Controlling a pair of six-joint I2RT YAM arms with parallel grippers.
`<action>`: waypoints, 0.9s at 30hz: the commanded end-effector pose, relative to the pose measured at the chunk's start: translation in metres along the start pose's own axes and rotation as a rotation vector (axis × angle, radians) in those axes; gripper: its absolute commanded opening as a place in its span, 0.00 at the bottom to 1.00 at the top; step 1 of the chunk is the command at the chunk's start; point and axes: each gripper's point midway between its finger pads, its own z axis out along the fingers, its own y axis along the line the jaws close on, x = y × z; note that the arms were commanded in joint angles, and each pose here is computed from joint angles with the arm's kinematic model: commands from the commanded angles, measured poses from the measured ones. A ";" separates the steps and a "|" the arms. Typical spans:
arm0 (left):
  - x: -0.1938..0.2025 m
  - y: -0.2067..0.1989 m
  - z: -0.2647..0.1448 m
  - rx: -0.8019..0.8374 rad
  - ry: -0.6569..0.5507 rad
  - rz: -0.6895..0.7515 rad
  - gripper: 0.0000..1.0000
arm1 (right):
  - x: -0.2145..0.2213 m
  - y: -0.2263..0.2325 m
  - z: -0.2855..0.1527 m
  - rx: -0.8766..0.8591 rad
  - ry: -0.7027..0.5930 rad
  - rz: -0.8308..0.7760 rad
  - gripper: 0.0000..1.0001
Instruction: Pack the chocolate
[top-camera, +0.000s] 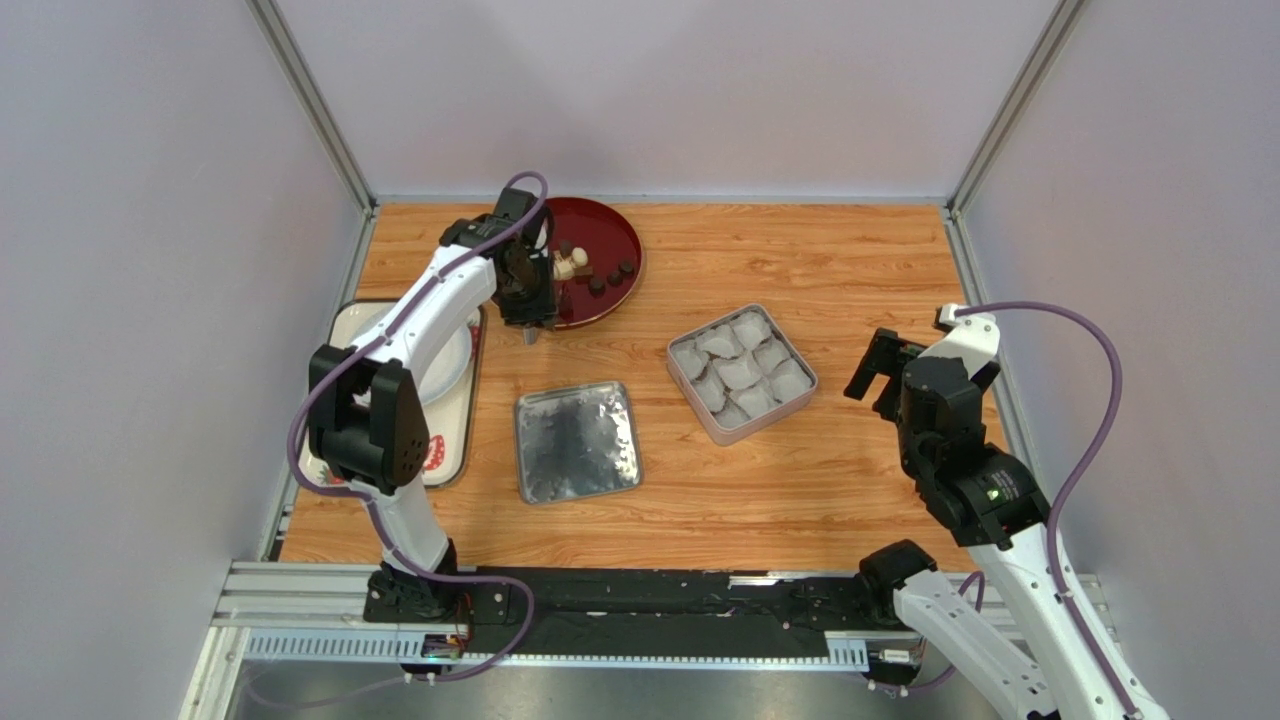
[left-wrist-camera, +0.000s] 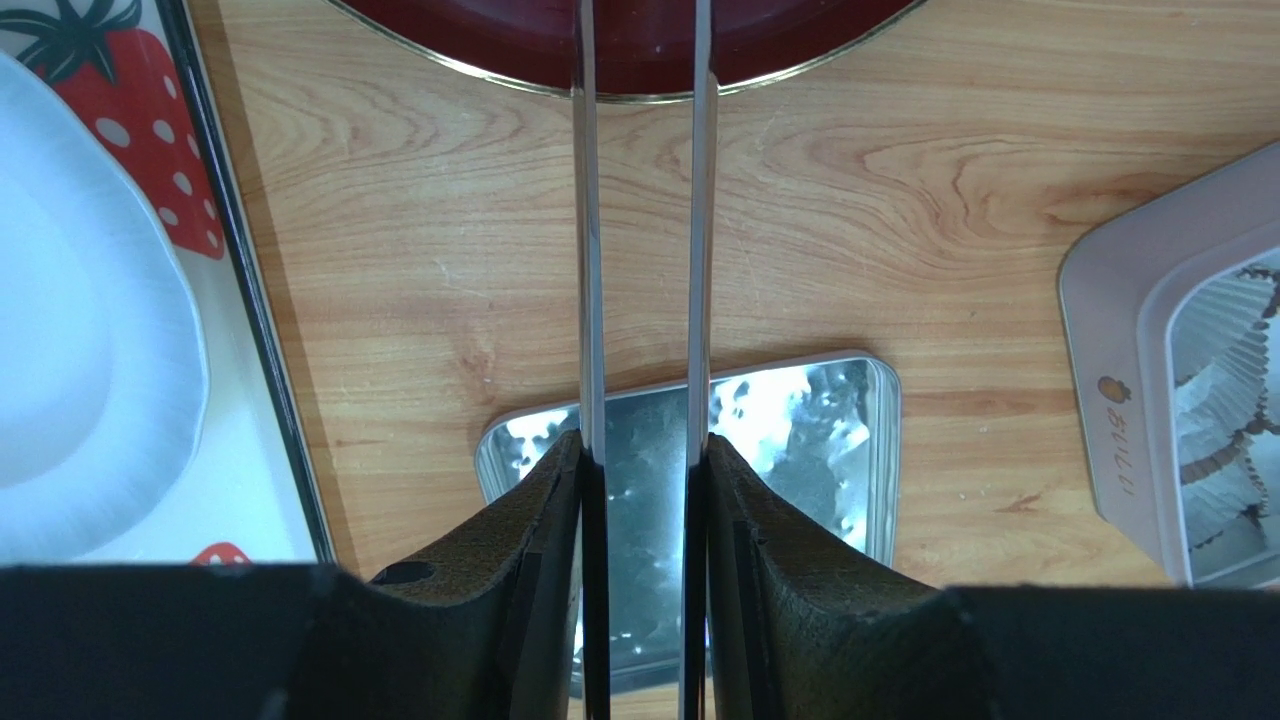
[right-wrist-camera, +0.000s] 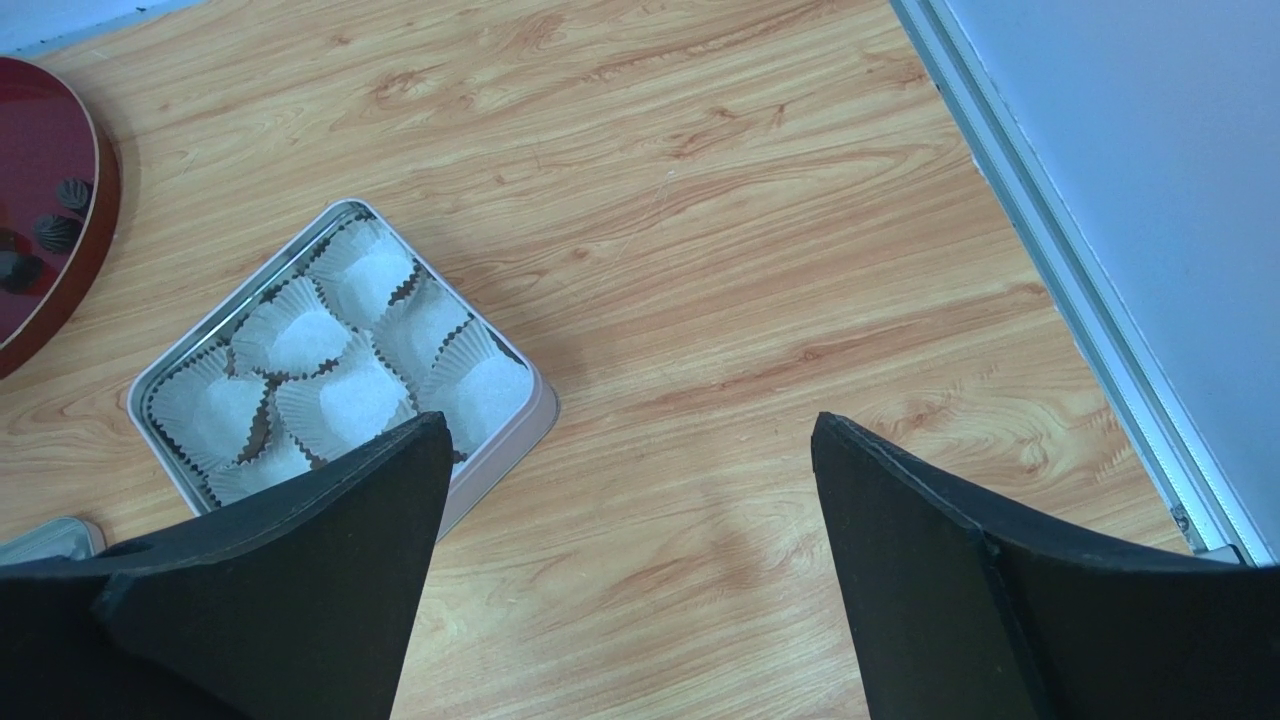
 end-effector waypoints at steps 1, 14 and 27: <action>-0.013 -0.009 -0.041 0.075 -0.087 0.017 0.31 | -0.012 0.003 -0.002 -0.018 -0.046 0.026 0.94; 0.015 -0.085 -0.094 0.321 -0.124 0.266 0.31 | -0.012 0.003 -0.001 -0.014 -0.045 0.029 0.93; 0.079 -0.173 -0.144 0.564 -0.115 0.513 0.32 | -0.009 0.004 0.002 -0.011 -0.033 0.021 0.93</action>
